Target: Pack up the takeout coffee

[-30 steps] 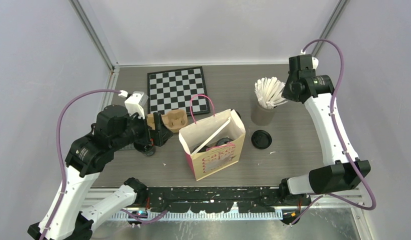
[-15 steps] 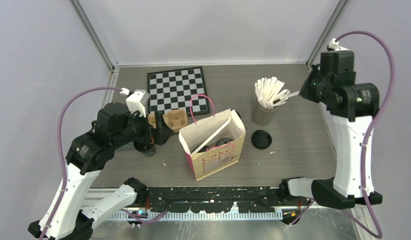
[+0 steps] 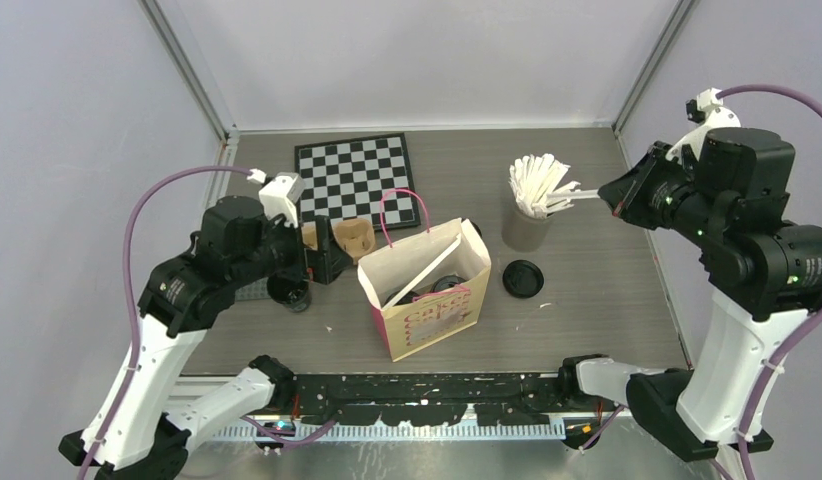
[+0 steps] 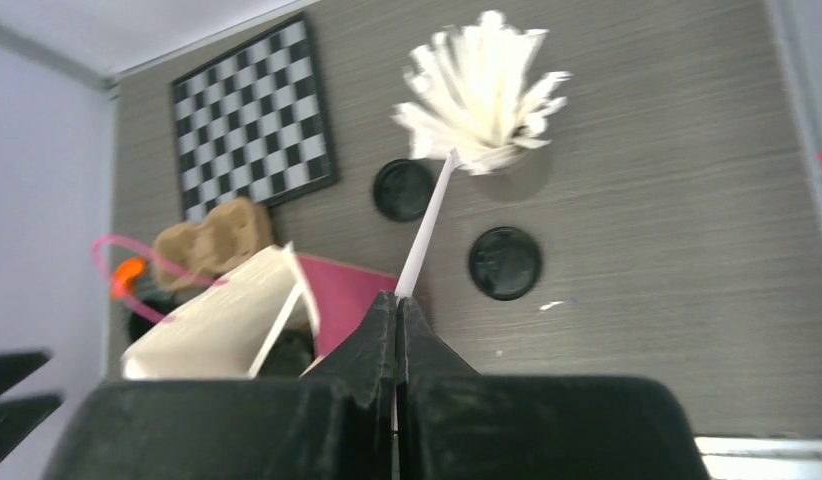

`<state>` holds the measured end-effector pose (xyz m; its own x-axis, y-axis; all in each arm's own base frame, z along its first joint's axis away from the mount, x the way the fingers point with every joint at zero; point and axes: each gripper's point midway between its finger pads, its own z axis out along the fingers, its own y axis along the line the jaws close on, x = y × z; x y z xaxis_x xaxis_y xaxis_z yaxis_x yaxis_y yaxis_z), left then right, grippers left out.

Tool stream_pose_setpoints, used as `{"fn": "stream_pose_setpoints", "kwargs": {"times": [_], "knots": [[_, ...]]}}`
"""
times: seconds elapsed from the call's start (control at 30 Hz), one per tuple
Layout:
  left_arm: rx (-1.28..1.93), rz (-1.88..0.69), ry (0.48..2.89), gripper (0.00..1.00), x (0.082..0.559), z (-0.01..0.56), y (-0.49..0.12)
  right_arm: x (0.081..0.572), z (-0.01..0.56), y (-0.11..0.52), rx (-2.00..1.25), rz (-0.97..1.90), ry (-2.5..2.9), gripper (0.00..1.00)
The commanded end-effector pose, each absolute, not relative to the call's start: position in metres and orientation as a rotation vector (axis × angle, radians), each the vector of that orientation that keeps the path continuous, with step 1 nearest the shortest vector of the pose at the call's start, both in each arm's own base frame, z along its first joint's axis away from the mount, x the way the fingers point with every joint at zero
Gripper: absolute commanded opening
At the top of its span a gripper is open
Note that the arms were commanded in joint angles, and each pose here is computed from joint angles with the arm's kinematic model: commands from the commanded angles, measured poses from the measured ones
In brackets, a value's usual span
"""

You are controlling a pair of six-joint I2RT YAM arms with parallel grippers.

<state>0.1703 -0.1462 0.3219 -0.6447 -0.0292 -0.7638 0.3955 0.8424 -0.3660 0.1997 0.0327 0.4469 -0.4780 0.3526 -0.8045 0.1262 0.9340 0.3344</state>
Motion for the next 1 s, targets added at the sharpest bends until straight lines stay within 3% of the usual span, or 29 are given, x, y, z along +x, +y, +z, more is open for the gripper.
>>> {"fn": "stream_pose_setpoints", "kwargs": {"times": [0.0, 0.57, 0.97], "knots": [[0.272, -0.694, 2.126, 1.00, 0.174, 0.342, -0.152, 0.184, 0.473, 0.083, 0.126, 0.600, 1.988, 0.00], [0.208, -0.735, 2.134, 1.00, 0.184, 0.339, -0.162, 0.128, 0.491, 0.152, 0.016, 1.217, 1.963, 0.00], [0.190, -0.745, 2.138, 1.00, 0.187, 0.331, -0.164, 0.154, 0.449, 0.166, 0.113, 1.374, 2.002, 0.00]]}}
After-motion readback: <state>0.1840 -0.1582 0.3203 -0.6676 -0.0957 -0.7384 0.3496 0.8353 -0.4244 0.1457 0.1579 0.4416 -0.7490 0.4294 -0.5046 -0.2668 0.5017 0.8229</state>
